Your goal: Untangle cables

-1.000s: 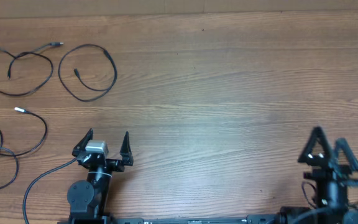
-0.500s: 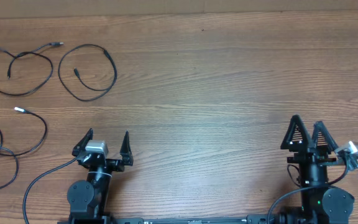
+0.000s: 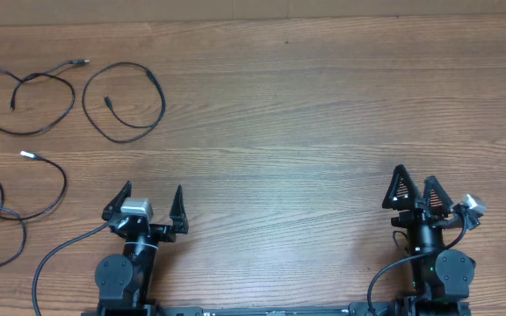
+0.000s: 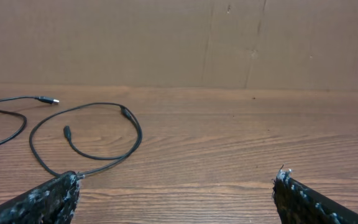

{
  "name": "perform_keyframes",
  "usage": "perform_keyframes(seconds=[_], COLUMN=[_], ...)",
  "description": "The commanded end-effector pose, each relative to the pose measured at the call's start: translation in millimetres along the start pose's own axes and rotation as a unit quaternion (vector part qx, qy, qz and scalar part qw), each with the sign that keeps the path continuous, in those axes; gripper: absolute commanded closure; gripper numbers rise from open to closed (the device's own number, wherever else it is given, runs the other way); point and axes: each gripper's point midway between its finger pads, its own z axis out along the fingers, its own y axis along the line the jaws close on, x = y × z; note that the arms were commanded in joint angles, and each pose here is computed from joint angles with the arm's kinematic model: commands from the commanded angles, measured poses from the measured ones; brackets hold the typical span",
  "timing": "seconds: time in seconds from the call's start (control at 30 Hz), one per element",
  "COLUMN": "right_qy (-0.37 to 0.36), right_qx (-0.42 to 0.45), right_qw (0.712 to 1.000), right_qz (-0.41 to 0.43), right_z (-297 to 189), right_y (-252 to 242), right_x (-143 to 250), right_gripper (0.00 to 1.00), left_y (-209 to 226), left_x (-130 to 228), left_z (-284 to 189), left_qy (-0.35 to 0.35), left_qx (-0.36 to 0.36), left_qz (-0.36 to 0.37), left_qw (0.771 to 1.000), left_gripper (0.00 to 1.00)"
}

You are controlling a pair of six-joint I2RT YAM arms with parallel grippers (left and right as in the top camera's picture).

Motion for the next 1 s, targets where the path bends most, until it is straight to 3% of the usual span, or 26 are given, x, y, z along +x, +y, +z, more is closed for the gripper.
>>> perform_keyframes(seconds=[0.0,0.37,0.97], right_qy=[0.007,0.023,0.02], right_qx=[0.0,0.002,0.006], right_qw=[1.0,0.985,0.985], right_qz=[-0.026,-0.169,-0.173], right_z=[0.2,-0.1,0.0], right_y=[-2.2,-5.5,-6.6], right_x=[5.5,12.4,11.0], right_gripper=[0.0,0.0,0.0], left_y=[-2.5,-2.5,-2.6], left_x=[1.4,1.4,1.4], left_z=[0.0,0.0,0.0], left_qy=[-0.001,-0.001,-0.001], left_qx=[0.007,0.007,0.007], left_qz=[0.008,0.008,0.008], left_qw=[1.0,1.0,1.0], left_gripper=[0.0,0.01,0.0])
